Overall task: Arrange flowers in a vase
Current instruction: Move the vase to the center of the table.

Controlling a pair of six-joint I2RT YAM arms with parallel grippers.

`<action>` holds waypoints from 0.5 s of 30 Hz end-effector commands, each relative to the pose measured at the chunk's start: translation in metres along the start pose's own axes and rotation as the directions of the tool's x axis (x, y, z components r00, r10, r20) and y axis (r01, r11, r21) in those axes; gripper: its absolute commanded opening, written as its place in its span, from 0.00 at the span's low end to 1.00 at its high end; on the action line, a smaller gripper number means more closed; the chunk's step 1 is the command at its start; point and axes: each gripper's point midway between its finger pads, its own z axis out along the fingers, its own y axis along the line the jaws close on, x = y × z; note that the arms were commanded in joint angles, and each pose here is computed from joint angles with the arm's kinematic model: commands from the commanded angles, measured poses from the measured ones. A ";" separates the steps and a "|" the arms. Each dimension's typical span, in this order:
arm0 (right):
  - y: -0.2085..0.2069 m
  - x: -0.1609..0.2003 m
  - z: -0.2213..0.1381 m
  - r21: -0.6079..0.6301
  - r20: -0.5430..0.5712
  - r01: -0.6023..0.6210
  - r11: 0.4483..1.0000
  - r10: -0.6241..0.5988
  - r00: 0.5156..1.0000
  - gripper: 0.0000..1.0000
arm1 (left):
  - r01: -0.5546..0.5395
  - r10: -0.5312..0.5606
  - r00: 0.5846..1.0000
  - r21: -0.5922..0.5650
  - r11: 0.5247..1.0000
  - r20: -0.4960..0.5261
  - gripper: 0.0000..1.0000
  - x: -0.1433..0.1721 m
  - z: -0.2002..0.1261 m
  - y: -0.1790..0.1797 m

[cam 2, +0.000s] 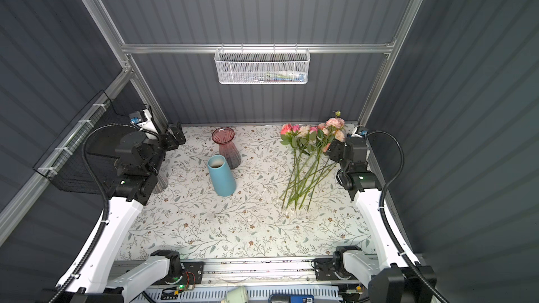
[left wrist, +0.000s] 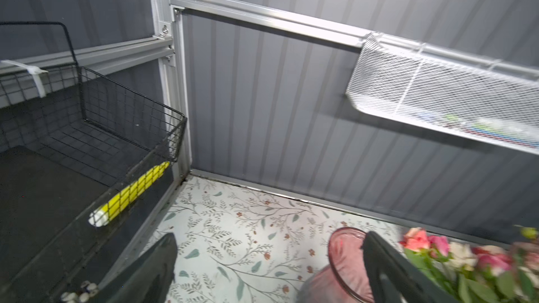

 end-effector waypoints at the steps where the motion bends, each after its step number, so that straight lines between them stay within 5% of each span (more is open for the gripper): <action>1: 0.008 0.012 -0.008 -0.040 -0.099 -0.030 0.999 0.026 0.995 0.83 | 0.084 -0.077 0.995 0.129 0.988 -0.060 1.00 0.012 -0.010 -0.021; 5: 0.023 0.017 -0.015 -0.137 -0.127 -0.014 0.990 -0.004 0.992 0.74 | 0.103 -0.089 0.989 0.122 0.987 -0.115 0.99 0.014 -0.007 -0.023; 8: 0.027 0.026 -0.018 -0.158 -0.194 -0.011 0.987 -0.020 0.981 0.65 | 0.149 -0.136 0.985 0.121 0.981 -0.109 0.89 0.013 -0.007 -0.024; 11: 0.028 0.032 -0.019 -0.158 -0.233 -0.015 0.987 -0.022 0.972 0.47 | 0.181 -0.169 0.982 0.159 0.970 -0.086 0.74 0.005 -0.012 -0.029; 12: 0.029 0.034 -0.019 -0.163 -0.241 -0.014 0.986 -0.026 0.970 0.40 | 0.182 -0.165 0.980 0.176 0.967 -0.107 0.61 0.005 -0.011 -0.034; 15: 0.035 0.043 -0.019 -0.204 -0.279 -0.019 0.979 -0.040 0.959 0.23 | 0.182 -0.130 0.949 0.163 0.970 -0.287 0.44 0.017 -0.005 -0.043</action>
